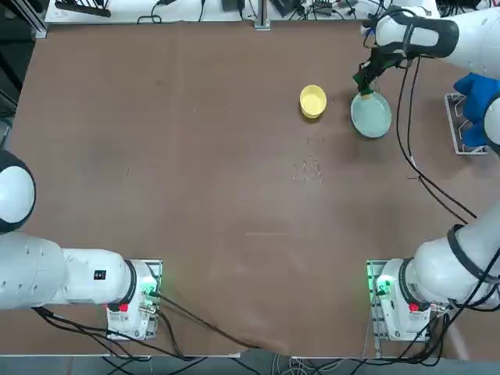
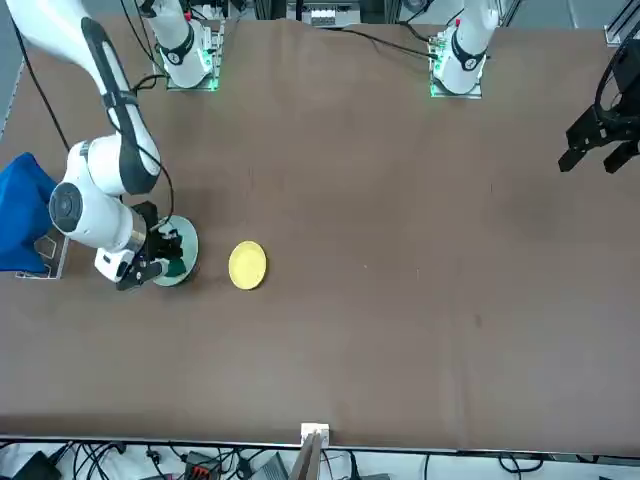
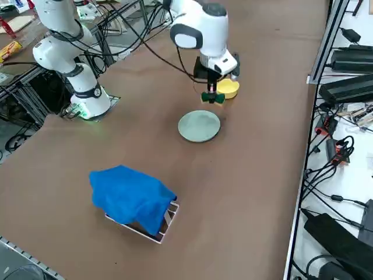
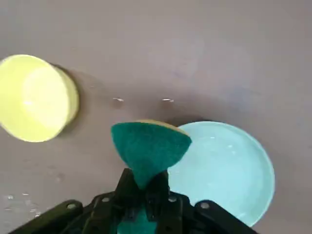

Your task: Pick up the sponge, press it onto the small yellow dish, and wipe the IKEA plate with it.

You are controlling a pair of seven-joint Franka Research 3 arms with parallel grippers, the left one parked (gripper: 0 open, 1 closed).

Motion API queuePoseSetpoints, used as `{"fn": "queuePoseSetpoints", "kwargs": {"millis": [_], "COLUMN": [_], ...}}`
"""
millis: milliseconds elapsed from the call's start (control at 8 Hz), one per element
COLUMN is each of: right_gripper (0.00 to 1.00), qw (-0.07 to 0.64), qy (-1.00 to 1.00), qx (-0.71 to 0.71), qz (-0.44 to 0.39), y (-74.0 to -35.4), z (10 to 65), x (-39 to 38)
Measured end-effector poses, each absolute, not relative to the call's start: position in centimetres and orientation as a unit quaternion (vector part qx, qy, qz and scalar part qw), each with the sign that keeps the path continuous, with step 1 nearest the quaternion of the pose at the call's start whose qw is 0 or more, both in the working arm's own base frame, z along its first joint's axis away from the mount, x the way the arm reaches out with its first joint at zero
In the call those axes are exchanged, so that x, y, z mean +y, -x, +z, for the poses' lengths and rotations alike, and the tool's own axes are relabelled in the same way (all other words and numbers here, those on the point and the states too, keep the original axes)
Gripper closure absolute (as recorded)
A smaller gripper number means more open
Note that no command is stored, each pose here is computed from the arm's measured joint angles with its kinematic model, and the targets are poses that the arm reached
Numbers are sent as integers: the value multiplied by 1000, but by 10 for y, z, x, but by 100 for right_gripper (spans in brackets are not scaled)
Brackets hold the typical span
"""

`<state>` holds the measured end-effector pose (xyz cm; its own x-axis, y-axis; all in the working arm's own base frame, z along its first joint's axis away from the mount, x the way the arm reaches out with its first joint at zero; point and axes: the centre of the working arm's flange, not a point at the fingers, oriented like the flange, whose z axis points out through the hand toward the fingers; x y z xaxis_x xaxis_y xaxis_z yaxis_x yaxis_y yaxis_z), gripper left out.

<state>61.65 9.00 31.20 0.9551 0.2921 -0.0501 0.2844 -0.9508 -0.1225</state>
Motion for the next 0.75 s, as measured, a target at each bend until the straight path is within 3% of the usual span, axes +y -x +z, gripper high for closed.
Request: {"fn": "queuePoseSetpoints", "kwargs": {"millis": [750], "right_gripper": [91], "qw": [36], "qy": [997], "qx": [-68], "qz": [12], "y": [-515], "z": [321], "x": [250]}}
